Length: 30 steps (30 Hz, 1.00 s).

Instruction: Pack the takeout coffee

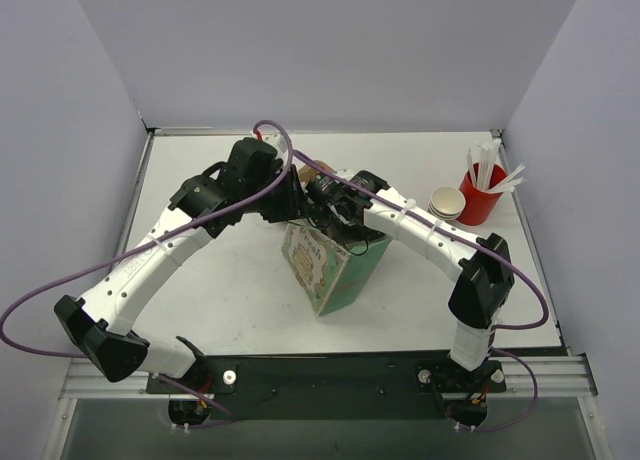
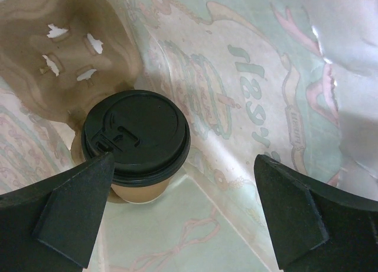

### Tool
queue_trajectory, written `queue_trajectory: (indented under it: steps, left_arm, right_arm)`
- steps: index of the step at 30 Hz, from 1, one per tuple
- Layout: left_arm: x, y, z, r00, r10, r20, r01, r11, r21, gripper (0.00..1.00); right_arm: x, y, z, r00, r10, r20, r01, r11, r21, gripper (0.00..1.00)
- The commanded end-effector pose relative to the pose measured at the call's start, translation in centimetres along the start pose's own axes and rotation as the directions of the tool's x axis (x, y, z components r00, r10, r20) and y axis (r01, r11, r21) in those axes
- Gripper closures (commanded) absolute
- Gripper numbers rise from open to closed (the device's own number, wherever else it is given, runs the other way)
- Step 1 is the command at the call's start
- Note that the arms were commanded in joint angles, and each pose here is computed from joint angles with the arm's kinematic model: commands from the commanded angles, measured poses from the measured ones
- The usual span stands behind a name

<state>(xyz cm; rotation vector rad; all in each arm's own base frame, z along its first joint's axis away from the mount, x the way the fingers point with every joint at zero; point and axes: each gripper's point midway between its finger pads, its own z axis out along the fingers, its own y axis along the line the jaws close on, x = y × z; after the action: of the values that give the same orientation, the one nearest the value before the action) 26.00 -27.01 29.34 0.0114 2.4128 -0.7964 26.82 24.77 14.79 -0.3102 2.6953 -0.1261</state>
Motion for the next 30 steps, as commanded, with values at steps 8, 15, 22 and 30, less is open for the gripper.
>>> queue_trajectory:
  steps: [8,15,22,30]
  left_arm:
    - [-2.3,-2.9,-2.0,0.986,0.034,0.162,-0.069,0.974,0.214,0.61]
    - [-2.2,-2.9,-2.7,0.982,0.047,0.185,-0.089,0.969,0.229,0.70]
    - [-2.2,-3.4,-3.8,0.972,0.061,0.227,-0.125,0.952,0.278,0.70]
    - [-3.3,-3.8,-6.6,0.937,0.050,0.345,-0.168,0.932,0.322,0.66]
  right_arm:
    - [-0.2,0.5,-0.2,1.000,0.016,0.015,-0.015,1.000,-0.009,0.00]
    - [-0.4,0.6,-0.4,1.000,0.013,0.019,-0.012,1.000,-0.012,0.00]
    - [-0.3,0.6,-0.3,1.000,0.015,0.016,-0.015,1.000,-0.013,0.00]
    - [-0.2,0.9,0.1,1.000,0.012,0.001,-0.012,1.000,-0.012,0.00]
